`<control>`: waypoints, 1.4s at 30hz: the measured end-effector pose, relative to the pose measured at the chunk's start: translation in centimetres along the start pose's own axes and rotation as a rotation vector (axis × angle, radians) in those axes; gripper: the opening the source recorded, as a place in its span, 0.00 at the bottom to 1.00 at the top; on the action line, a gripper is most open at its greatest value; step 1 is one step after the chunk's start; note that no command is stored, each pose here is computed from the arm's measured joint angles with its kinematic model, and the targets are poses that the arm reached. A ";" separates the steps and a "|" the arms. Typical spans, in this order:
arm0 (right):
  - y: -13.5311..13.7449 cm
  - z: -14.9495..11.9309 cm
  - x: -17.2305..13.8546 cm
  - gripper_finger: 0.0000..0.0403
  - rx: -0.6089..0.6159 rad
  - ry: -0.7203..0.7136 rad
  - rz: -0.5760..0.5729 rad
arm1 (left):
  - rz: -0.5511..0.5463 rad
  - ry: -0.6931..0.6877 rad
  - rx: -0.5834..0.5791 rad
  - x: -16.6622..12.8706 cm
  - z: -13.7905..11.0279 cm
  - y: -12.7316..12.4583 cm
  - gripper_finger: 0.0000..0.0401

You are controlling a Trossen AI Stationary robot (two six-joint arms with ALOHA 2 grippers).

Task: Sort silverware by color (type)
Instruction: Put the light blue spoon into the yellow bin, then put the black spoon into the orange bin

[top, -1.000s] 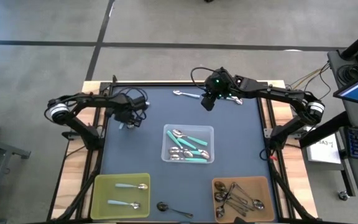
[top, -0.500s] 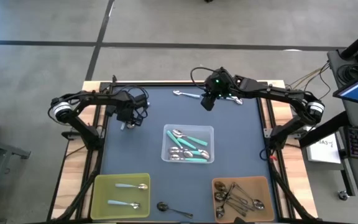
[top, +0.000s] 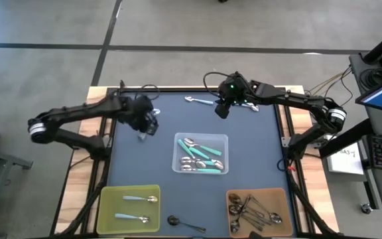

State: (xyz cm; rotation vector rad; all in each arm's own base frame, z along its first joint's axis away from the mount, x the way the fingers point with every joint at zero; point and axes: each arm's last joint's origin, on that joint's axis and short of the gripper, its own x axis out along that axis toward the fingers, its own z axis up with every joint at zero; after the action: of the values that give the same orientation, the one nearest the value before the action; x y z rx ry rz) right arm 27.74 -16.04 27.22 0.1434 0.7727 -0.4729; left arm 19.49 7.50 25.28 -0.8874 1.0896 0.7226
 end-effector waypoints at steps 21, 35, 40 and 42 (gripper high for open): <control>-0.1 0.0 0.0 0.31 0.086 -0.001 -0.032 | -0.301 0.463 0.504 -6.6 -22.9 -5.3 0.06; -0.2 0.0 0.0 0.31 0.182 -0.003 -0.088 | -0.364 0.496 0.580 -5.5 -24.8 -7.2 0.18; -0.2 0.0 0.0 0.31 0.251 -0.006 -0.088 | -0.339 0.483 0.613 -5.2 -24.5 -7.0 0.19; -0.2 0.0 0.0 0.31 0.290 -0.007 -0.086 | -0.291 0.457 0.614 -5.0 -24.0 -6.7 0.19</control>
State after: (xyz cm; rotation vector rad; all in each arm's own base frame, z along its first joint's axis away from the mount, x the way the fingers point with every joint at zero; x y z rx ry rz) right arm 27.61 -16.26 27.22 0.3792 0.7023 -0.6661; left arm 13.32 -17.12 26.80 -0.6617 1.4384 -0.0818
